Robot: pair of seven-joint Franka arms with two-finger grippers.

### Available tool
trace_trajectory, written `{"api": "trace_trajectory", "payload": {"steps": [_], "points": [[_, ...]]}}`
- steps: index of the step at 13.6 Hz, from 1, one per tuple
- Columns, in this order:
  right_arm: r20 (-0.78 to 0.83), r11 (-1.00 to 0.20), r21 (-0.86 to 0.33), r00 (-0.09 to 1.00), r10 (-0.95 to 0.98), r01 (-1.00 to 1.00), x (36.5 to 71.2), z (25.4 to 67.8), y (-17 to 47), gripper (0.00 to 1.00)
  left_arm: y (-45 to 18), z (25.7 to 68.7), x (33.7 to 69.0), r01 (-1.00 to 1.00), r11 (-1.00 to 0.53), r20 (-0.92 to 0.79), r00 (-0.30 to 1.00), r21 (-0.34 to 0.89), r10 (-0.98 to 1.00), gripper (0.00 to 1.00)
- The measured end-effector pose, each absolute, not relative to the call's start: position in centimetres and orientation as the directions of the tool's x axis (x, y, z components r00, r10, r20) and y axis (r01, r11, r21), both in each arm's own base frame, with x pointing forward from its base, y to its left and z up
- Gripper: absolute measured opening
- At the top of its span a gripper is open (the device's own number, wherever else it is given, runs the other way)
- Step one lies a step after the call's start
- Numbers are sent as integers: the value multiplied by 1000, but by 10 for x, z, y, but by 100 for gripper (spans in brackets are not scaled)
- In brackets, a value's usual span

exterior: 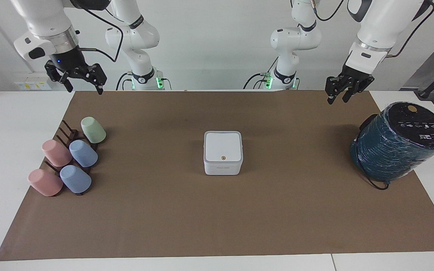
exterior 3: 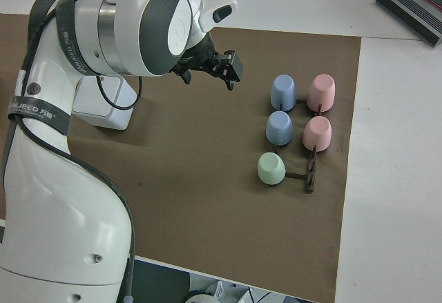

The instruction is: Close trash can lid

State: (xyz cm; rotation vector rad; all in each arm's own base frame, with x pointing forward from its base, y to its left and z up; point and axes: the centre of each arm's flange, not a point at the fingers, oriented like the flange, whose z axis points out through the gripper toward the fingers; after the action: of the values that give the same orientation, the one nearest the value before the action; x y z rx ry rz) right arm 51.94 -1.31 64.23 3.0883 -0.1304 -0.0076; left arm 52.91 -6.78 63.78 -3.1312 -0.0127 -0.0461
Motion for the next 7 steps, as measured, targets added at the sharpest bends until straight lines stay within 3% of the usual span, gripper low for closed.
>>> {"api": "trace_trajectory", "payload": {"steps": [1, 2, 7], "points": [[-3, -995, 51, 996, -84, -84, 519, 642, -13, 100, -66, 638, 528, -26, -1000, 23, 999, -13, -26, 93], [-3, -995, 51, 996, -84, -84, 519, 642, -13, 100, -64, 638, 528, -47, -999, 22, 999, -14, -47, 100], [-3, -995, 51, 996, -84, -84, 519, 642, -13, 100, -62, 640, 528, -72, -997, 28, 997, -14, -72, 100]]}}
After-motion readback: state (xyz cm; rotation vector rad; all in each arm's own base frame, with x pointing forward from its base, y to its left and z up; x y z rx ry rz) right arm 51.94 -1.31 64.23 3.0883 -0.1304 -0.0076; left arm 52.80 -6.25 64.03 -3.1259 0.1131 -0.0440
